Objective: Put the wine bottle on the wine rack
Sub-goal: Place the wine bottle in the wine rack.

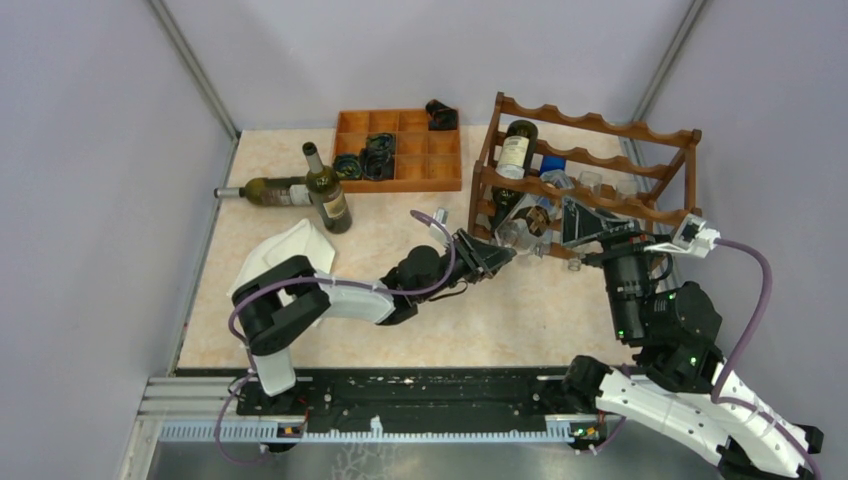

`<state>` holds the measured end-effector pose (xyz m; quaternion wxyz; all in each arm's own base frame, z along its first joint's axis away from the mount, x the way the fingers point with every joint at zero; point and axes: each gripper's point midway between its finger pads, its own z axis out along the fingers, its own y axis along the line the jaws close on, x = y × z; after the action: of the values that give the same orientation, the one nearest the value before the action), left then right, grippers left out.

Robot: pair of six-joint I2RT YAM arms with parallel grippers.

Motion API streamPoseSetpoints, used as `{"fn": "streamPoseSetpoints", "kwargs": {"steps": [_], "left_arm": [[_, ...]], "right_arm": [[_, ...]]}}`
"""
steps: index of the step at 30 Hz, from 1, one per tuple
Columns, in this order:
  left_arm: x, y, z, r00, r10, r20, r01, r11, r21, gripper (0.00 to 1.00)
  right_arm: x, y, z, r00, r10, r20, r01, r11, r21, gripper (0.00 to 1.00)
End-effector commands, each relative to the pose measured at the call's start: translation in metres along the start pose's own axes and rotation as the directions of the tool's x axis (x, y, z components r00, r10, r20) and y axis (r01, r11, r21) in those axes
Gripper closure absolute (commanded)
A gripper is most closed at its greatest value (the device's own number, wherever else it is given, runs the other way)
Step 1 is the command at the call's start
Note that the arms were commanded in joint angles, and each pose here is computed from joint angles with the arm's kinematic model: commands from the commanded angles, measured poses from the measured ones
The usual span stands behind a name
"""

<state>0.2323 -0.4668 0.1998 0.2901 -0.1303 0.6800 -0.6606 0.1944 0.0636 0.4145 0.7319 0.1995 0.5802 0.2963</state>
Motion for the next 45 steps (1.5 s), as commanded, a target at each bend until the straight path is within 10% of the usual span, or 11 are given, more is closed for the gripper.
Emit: {"fn": "streamPoseSetpoints", "kwargs": {"steps": [1,45], "left_arm": [[-0.023,-0.077,0.017,0.992,-0.021,0.127,-0.006,0.977,0.212,1.00],[-0.022,-0.083,0.085,0.931,-0.039,0.362,-0.038,0.979,0.202,1.00]], "right_arm": [[-0.021,0.003,-0.002,0.999,0.027,0.043,-0.026,1.000,-0.011,0.05],[-0.077,0.021,-0.002,0.918,-0.395,0.022,0.396,0.917,-0.049,0.02]]}}
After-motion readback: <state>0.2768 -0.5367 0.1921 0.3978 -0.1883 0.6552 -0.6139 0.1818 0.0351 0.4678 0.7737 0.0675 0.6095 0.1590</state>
